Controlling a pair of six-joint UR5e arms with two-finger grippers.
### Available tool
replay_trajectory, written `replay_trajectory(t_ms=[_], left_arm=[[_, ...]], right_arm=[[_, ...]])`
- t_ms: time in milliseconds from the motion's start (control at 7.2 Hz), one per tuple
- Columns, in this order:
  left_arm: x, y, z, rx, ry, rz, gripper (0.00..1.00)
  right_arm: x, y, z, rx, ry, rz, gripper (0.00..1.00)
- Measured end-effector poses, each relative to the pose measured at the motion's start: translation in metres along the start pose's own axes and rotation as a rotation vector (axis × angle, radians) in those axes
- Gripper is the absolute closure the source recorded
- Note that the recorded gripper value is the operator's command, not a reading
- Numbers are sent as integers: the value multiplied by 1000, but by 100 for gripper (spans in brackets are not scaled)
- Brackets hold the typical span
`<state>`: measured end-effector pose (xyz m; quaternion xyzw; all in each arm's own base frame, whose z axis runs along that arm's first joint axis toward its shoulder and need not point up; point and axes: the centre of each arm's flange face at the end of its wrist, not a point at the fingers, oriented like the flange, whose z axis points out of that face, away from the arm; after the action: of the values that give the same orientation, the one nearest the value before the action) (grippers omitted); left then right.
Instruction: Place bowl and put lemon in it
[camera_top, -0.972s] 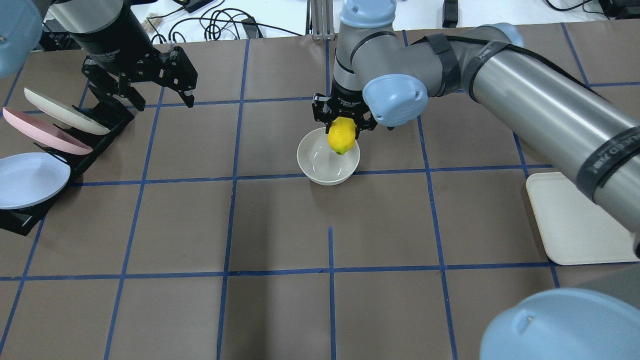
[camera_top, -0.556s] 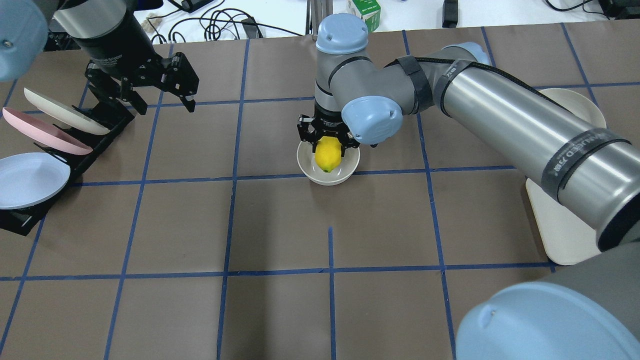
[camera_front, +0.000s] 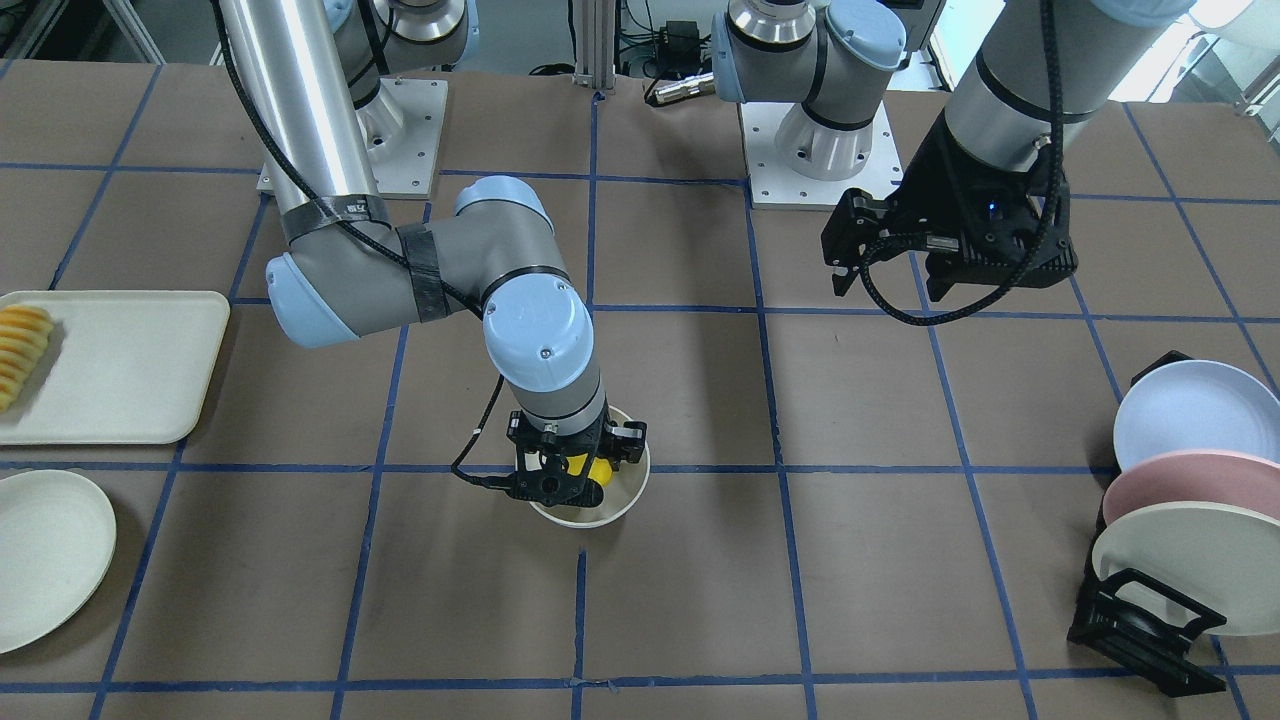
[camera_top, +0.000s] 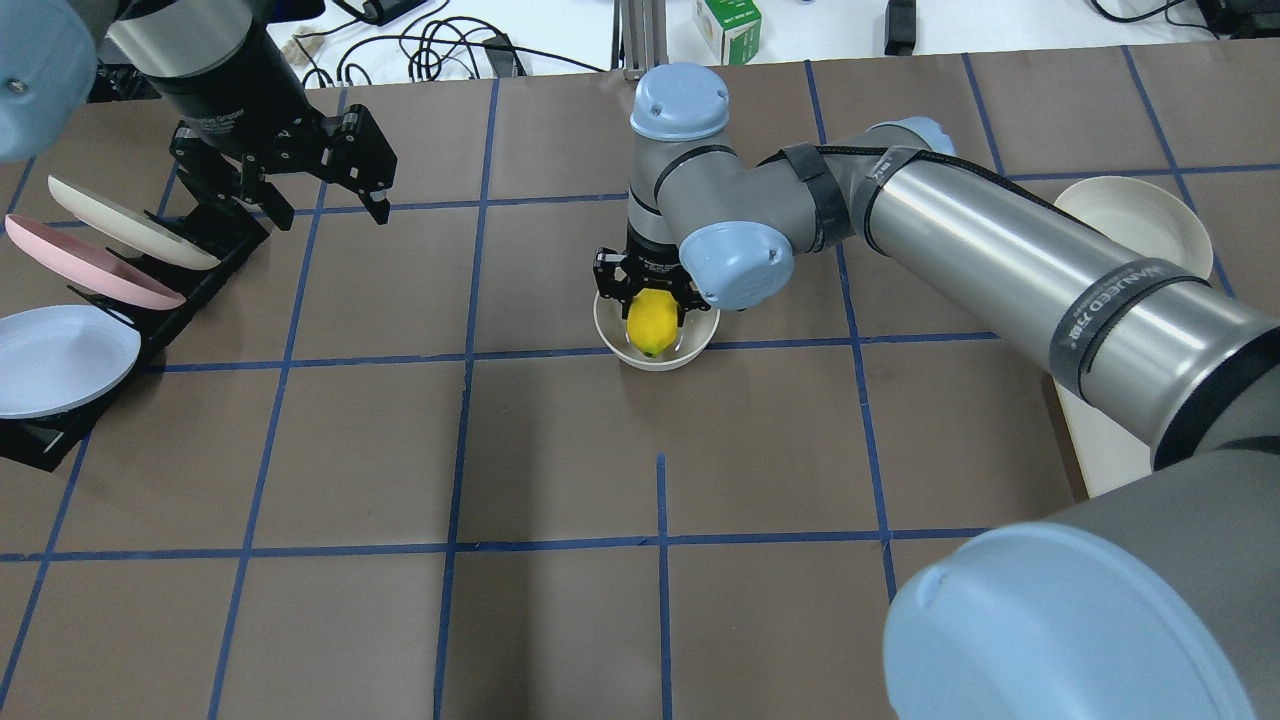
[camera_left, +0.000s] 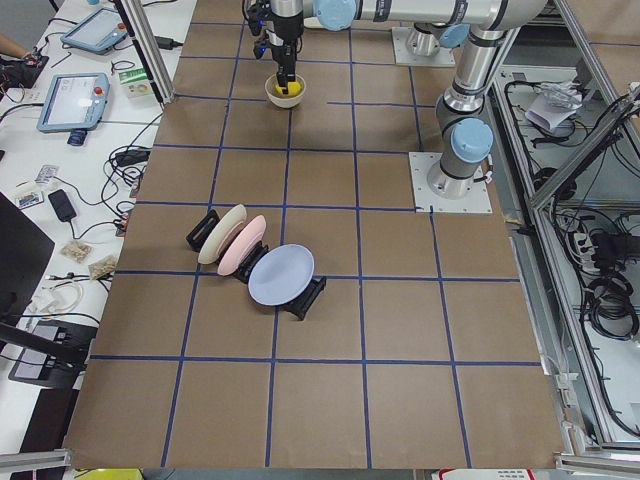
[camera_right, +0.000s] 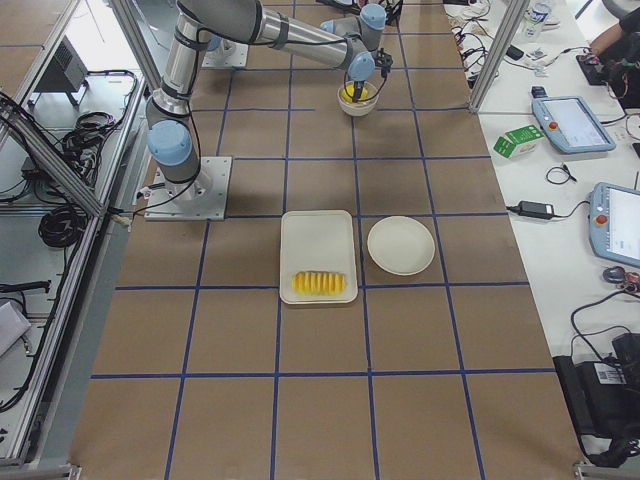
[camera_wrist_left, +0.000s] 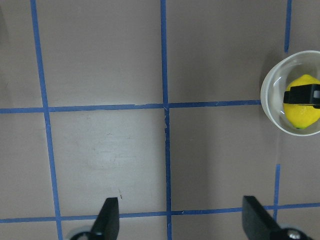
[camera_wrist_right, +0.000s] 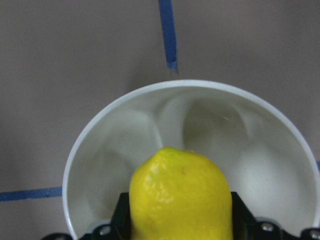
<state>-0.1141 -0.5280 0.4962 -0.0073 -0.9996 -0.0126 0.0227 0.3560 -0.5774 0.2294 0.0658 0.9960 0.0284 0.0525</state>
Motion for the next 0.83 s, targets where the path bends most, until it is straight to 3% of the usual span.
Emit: replay_trajectory(t_ms=[556,833], left_arm=[[-4,0,-6,11,-4,-6,12],[-5,1,-8,15,-6,-7,12]], right_arm=[[4,-2,-18,49,27,-12,0],[15,-1,-58,90,45,-3,0]])
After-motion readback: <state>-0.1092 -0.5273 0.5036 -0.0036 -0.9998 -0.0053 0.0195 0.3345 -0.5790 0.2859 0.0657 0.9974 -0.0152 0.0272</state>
